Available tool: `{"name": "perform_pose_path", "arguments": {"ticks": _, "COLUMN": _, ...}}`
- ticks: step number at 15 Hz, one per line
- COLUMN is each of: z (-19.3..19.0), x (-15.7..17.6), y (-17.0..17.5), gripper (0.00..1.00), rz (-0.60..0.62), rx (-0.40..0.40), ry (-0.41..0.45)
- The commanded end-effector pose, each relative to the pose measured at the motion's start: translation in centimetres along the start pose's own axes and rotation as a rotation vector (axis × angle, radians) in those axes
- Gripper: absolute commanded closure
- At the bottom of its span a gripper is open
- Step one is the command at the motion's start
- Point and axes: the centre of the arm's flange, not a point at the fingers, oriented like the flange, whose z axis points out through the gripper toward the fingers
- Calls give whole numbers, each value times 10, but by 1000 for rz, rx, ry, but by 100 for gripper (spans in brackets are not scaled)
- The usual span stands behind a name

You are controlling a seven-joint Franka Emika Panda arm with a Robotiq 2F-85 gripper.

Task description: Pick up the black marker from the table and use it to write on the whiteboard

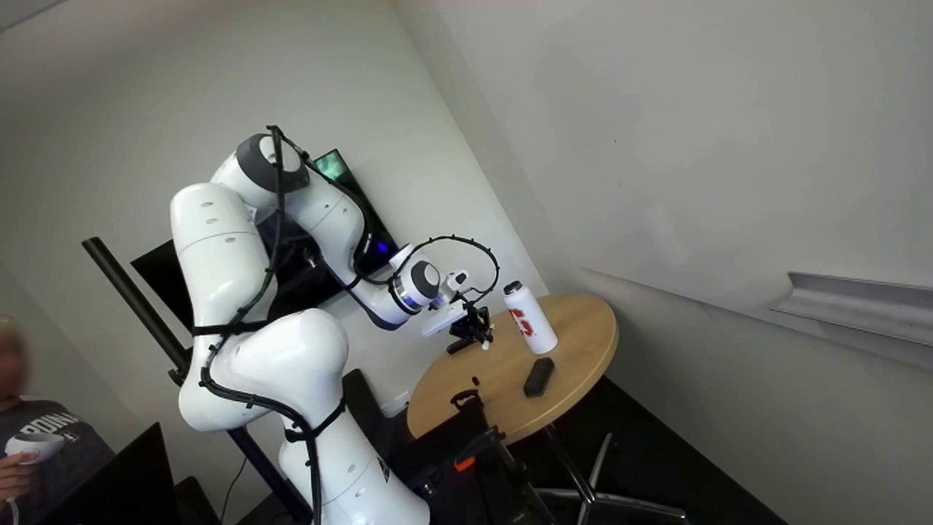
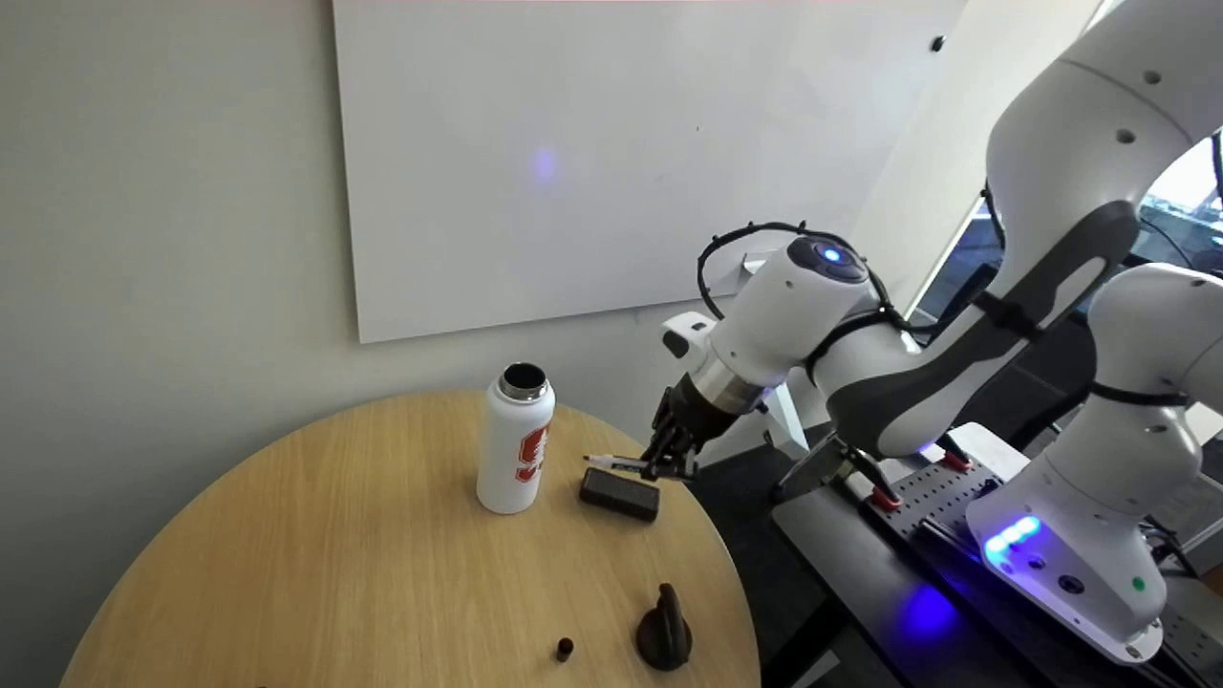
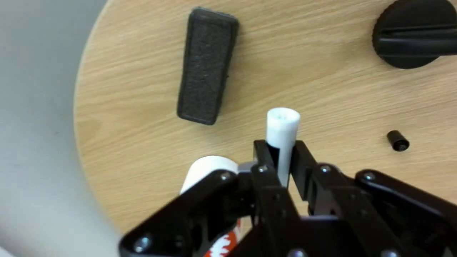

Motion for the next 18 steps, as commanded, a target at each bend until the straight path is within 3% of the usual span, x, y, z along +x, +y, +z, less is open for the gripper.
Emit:
{"name": "perform_pose_path", "arguments": {"ticks": 1, "z": -64, "x": -15, "y": 6, "gripper": 95, "rz": 98, "rx": -129, "ry": -34}}
{"name": "perform_pose_path", "arguments": {"ticks": 3, "z": -75, "x": -11, "y": 6, "gripper": 95, "rz": 94, "rx": -197, "ry": -90}}
{"name": "perform_pose_path", "arguments": {"ticks": 4, "z": -42, "x": 1, "y": 24, "gripper": 80, "rz": 84, "rx": -155, "ry": -48}}
{"name": "perform_pose_path", "arguments": {"ticks": 8, "z": -55, "x": 1, "y": 15, "gripper": 80, "rz": 87, "rx": -186, "ry": -73}}
{"name": "perform_pose_path", "arguments": {"ticks": 9, "z": -55, "x": 1, "y": 15, "gripper": 95, "rz": 87, "rx": -187, "ry": -74}}
{"name": "perform_pose_path", "arguments": {"ticks": 11, "z": -56, "x": 5, "y": 29, "gripper": 95, "rz": 150, "rx": -218, "ry": -36}}
{"name": "perform_pose_path", "arguments": {"ticks": 18, "z": -94, "x": 44, "y": 131, "gripper": 95, "rz": 490, "rx": -389, "ry": 73}}
